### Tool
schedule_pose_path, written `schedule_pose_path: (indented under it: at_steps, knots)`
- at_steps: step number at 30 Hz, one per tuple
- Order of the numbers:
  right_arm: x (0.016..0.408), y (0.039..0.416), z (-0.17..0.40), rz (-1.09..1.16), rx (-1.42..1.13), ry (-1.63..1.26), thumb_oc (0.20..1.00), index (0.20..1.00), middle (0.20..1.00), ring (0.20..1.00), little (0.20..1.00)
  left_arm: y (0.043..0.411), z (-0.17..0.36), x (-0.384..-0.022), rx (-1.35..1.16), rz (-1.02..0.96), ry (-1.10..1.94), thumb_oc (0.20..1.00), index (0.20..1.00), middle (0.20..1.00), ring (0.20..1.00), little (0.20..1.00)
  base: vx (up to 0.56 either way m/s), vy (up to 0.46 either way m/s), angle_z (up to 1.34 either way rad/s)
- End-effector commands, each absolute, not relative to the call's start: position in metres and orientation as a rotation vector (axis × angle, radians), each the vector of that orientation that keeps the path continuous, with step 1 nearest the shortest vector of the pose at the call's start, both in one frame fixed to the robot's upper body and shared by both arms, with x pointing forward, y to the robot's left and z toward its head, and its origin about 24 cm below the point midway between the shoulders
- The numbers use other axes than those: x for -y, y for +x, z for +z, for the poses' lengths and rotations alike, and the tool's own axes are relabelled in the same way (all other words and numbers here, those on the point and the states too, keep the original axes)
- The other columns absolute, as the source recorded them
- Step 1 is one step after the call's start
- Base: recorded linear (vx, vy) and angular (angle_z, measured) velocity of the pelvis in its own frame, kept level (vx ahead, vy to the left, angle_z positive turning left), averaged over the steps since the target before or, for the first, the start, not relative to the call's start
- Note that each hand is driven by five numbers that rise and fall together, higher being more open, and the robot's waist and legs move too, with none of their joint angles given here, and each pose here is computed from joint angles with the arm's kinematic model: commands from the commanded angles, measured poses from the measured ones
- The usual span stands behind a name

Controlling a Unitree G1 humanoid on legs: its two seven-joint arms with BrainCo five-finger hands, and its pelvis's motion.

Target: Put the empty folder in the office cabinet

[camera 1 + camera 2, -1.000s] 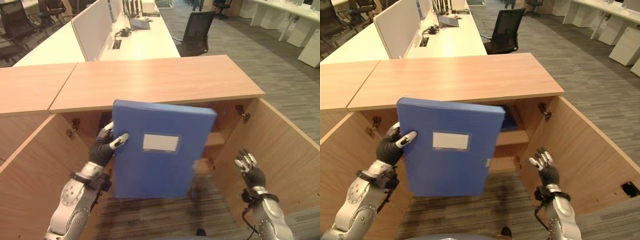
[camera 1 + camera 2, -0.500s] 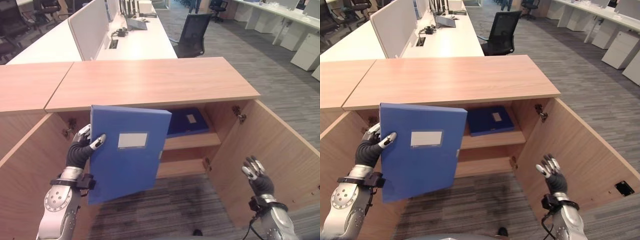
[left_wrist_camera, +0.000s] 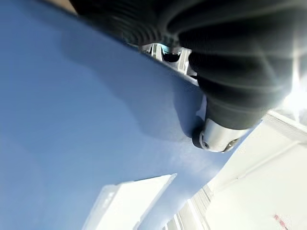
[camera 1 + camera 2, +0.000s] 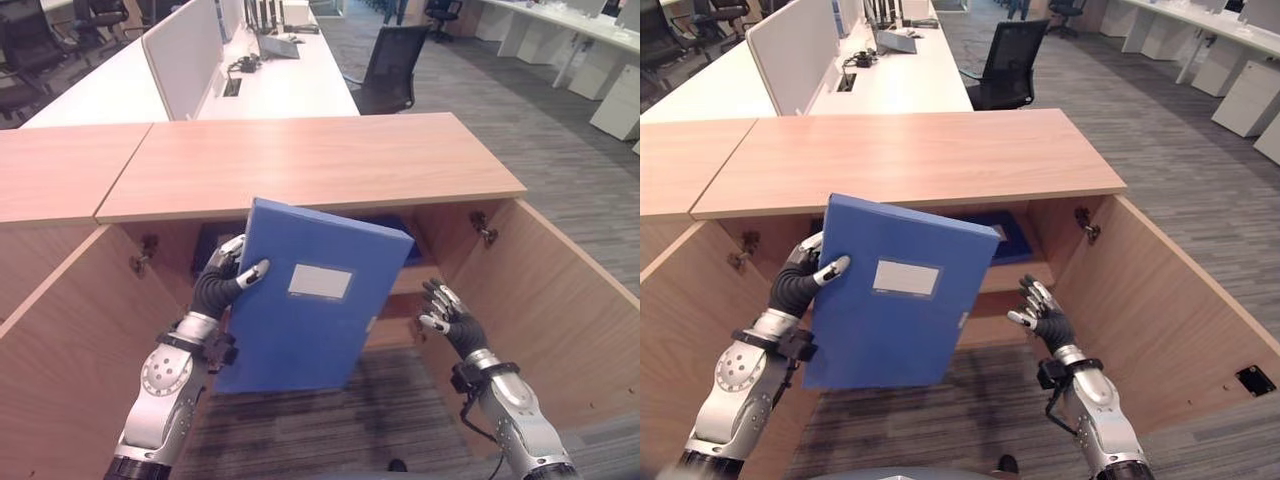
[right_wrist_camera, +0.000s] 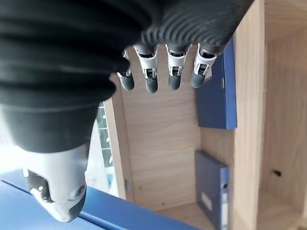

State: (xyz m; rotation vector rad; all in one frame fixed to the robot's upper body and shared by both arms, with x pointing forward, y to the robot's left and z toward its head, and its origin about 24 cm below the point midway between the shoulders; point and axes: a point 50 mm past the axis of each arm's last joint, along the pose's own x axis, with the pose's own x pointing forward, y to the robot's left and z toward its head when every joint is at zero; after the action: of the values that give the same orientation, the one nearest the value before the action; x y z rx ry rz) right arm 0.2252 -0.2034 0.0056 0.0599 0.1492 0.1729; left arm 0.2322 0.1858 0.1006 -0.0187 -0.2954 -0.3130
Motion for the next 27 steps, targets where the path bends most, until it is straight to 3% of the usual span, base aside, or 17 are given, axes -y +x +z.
schedule_pose_path:
  at_steps: [1, 27]
  knots:
    - [0.187, 0.252, 0.05, 0.209, 0.065, 0.027, 1.0, 1.0, 1.0, 1.0, 1.0, 0.236, 0.149, -0.177, 0.552, -0.358, -0.009, 0.2, 0.2, 0.2, 0.2, 0.2, 0.0, 0.0, 0.0]
    - [0.093, 0.261, 0.062, 0.704, 0.052, 0.183, 1.0, 1.0, 1.0, 1.0, 1.0, 0.263, 0.164, -0.125, 0.614, -0.504, 0.01, 0.2, 0.2, 0.2, 0.2, 0.2, 0.0, 0.0, 0.0]
